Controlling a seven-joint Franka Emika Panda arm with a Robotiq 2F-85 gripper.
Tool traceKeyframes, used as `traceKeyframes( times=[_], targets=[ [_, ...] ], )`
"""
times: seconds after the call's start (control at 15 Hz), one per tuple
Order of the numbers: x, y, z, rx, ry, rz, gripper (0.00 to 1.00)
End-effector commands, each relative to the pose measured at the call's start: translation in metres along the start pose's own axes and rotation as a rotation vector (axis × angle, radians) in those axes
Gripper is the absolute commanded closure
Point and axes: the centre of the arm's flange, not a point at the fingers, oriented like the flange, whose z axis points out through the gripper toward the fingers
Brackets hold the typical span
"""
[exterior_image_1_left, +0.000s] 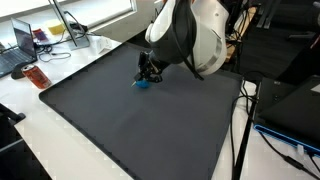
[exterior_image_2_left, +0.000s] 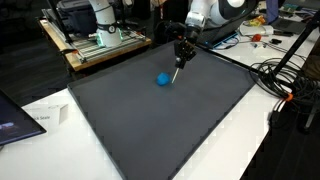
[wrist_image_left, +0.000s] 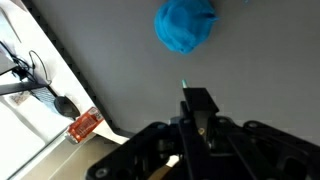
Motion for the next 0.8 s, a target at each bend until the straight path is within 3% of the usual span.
traceKeyframes(
  times=[0.0,0.73],
  targets=[
    [0.033,-0.018,-0.011,-0.009,-0.072,-0.007,0.97],
    [0.041,0.004,0.009,0.027,-0.159,0.027,0.97]
  ],
)
